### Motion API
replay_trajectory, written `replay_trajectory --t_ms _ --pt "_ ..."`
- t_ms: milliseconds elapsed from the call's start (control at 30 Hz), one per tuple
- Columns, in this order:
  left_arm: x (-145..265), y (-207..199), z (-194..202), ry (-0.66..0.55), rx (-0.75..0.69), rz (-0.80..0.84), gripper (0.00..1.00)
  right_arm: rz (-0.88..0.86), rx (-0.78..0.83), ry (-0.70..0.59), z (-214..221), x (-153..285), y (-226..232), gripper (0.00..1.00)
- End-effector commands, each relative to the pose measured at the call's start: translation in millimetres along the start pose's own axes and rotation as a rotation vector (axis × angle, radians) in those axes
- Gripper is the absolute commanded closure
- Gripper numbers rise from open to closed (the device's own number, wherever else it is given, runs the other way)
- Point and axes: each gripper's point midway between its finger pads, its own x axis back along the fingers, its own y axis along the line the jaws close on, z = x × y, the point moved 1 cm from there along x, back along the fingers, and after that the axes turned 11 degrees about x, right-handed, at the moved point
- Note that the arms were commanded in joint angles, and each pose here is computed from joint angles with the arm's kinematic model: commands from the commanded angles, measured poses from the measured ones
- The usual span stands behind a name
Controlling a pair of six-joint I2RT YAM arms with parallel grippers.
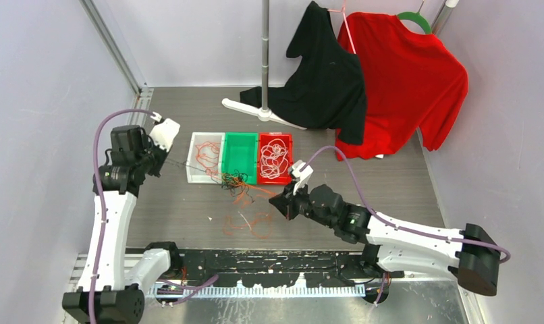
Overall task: Untangle the cables
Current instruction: Untie the cable.
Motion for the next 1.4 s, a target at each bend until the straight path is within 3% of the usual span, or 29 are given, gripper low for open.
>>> replay_trajectory --t_ms 0,100,167,300,400,467,567,667,1067,1233,1367 --pt "-16.8 63.1 20.3 0.045 -0.009 -0.231 1.00 0.052 -0.004 -0.056 -39.4 16.4 -16.3 0.99" --pt "-19.5 75.2 27.1 0.038 0.112 -0.185 1.00 0.063 -0.012 -0.054 -44.7 23.1 -22.5 0.96" --pt "-13.8 68.6 26.3 0.018 0.184 -0.088 1.00 0.026 -0.002 -0.040 -42.1 22.9 -17.2 0.84" --pt "2.5 -2.9 24.3 0.002 0.151 0.304 1.00 -0.041 -0.014 0.004 -35.7 12.2 -4.8 0.80" --pt "16.9 -35.1 31.1 -0.005 0.100 0.471 1.00 -0.125 -0.046 0.047 -28.4 -1.8 11.2 0.75" --pt "19.2 -41.3 37.9 0.008 0.084 0.495 1.00 -0.143 -0.055 0.085 -21.0 -10.8 15.0 0.68" --pt "22.4 -46.9 48.8 0.041 0.045 0.522 1.00 -0.111 -0.045 0.104 -11.6 -25.8 8.9 0.46" --pt "21.9 -46.3 53.4 0.059 0.042 0.515 1.00 -0.077 -0.013 0.125 0.1 -43.3 5.3 0.38" --pt "18.1 -38.6 46.0 0.058 0.076 0.489 1.00 -0.087 0.219 0.155 14.2 -114.3 42.1 0.29" --pt "38.0 -50.5 22.0 0.012 0.118 0.581 1.00 -0.178 0.329 0.089 -9.6 -146.3 64.7 0.30" --pt "60.2 -60.6 -2.4 -0.046 0.147 0.654 1.00 -0.337 0.398 0.083 -4.8 -176.6 92.3 0.28"
